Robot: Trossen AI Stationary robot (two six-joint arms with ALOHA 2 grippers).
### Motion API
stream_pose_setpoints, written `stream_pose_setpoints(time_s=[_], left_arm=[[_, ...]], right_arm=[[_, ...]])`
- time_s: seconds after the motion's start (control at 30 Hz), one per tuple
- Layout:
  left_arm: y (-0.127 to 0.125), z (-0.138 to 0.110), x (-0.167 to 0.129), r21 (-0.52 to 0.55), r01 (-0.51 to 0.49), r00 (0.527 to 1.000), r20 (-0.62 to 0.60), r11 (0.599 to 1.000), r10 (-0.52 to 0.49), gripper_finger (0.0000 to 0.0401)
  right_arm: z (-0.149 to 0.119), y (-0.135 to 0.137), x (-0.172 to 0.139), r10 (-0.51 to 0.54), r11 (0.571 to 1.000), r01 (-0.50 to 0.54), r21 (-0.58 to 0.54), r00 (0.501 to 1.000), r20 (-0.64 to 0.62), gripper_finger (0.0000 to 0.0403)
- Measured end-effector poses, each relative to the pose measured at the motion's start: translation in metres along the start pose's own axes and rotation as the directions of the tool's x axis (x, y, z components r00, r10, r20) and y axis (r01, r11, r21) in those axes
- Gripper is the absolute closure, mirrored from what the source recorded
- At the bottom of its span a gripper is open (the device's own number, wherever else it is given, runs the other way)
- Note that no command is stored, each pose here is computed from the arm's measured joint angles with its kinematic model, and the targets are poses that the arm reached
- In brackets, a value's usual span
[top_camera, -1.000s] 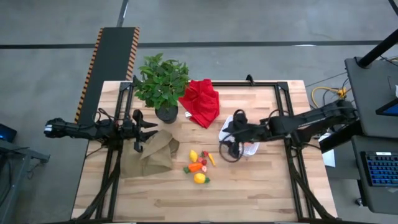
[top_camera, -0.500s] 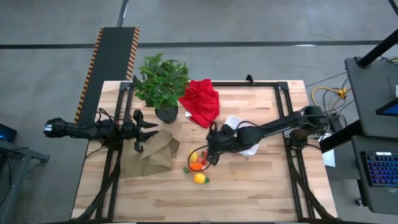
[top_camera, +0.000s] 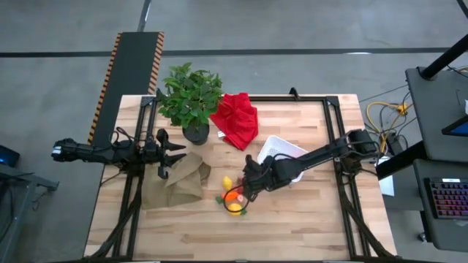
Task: Pick and placing Produce into tupperware
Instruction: Put the yellow corn into the white bin
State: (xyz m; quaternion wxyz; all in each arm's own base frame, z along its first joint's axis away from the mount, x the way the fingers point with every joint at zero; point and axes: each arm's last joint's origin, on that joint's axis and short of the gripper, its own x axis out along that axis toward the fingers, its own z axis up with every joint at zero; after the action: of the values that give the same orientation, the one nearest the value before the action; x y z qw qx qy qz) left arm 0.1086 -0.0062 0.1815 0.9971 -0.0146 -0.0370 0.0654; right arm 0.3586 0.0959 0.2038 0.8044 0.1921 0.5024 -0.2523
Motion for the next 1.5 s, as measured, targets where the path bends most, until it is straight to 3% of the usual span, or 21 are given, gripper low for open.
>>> stream_pose_setpoints(time_s=[0.6, 0.93, 1.5], left_arm=[[0.0, 0.0, 0.0, 0.002, -0.003, 1.0, -0.005, 1.0, 0.003, 0.028], [0.0, 0.0, 0.0, 0.002, -0.003, 1.0, -0.006, 1.0, 0.003, 0.028], [0.0, -0.001, 0.001, 0.005, -0.002, 1.0, -0.016, 1.0, 0.002, 0.028]], right_arm=[[-0.021, 0.005, 0.018, 0.061, 0.996, -0.063, 0.059, 0.998, 0.026, 0.0177], [-0.027, 0.006, 0.028, 0.119, 0.988, -0.125, 0.087, 0.99, 0.071, 0.0152], [-0.039, 0.005, 0.04, 0.209, 0.97, -0.216, 0.11, 0.975, 0.07, 0.0167]])
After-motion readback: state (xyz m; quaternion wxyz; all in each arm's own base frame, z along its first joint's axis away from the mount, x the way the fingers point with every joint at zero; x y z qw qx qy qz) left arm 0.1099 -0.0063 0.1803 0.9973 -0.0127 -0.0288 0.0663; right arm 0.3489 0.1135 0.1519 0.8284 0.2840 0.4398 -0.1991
